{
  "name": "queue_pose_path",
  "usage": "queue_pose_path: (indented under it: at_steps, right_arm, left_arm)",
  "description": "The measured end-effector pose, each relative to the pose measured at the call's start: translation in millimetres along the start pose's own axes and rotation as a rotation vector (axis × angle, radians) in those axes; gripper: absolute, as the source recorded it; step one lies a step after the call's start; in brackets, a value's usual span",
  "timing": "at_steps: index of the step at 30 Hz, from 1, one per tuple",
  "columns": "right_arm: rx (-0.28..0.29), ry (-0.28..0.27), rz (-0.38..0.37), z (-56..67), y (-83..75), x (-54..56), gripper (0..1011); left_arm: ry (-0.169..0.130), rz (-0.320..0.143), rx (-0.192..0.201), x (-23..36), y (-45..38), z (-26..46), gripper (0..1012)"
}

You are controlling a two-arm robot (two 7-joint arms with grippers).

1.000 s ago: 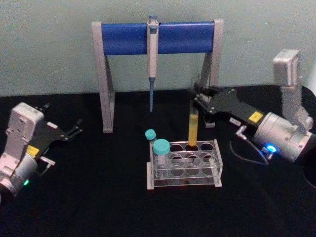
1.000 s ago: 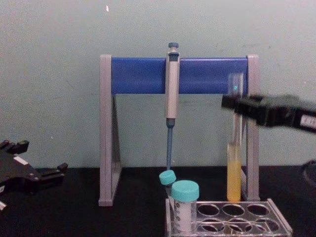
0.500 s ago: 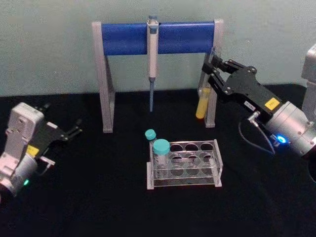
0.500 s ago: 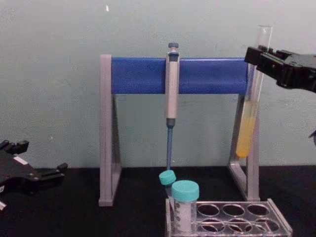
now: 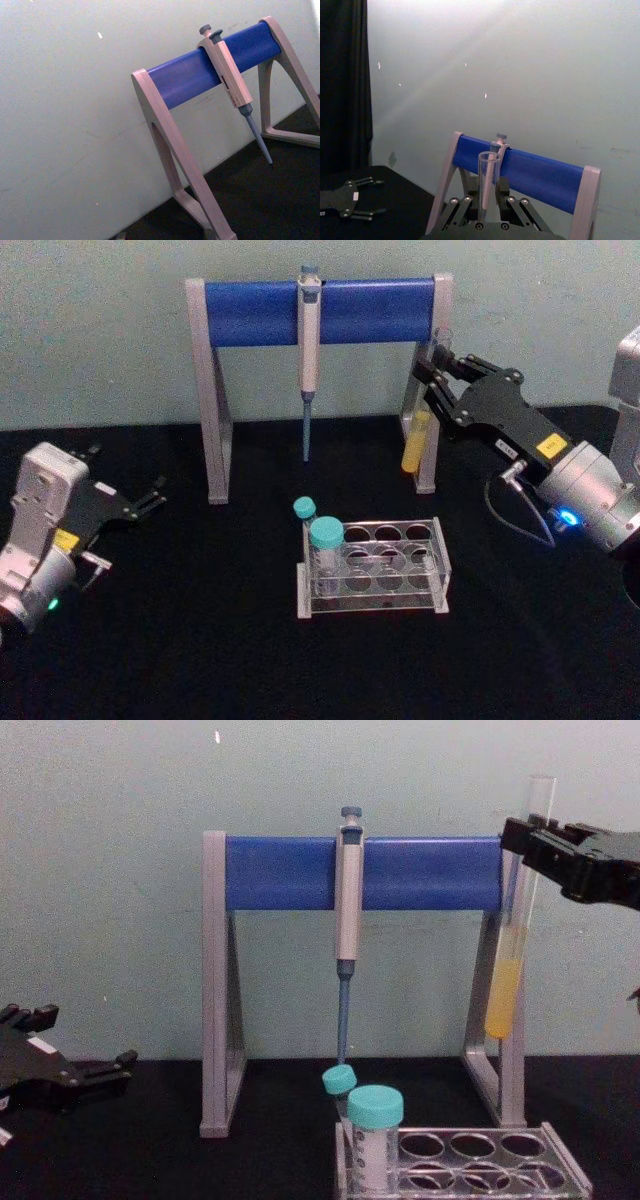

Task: Pick up the test tube from the test tube rack, shake it, then place it back into the test tube rack.

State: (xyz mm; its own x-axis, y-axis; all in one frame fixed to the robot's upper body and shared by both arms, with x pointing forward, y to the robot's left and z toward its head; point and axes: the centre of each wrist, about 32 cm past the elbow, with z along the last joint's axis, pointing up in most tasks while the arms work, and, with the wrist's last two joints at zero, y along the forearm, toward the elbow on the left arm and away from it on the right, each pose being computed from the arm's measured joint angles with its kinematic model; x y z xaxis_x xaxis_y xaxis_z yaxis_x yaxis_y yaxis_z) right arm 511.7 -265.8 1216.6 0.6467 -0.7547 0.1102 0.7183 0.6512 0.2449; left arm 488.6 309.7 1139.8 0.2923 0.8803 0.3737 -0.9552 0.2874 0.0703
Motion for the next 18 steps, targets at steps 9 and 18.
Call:
queue_pose_path:
  at_steps: [9, 18]
  right_arm:
    - [-0.002, 0.002, -0.003, -2.1, 0.2, -0.4, 232]
    - [0.003, 0.053, 0.058, -2.0, 3.1, 3.2, 232]
  left_arm:
    - [0.000, 0.000, 0.000, 0.0, 0.0, 0.0, 1002]
    - [0.000, 0.000, 0.000, 0.0, 0.0, 0.0, 1001]
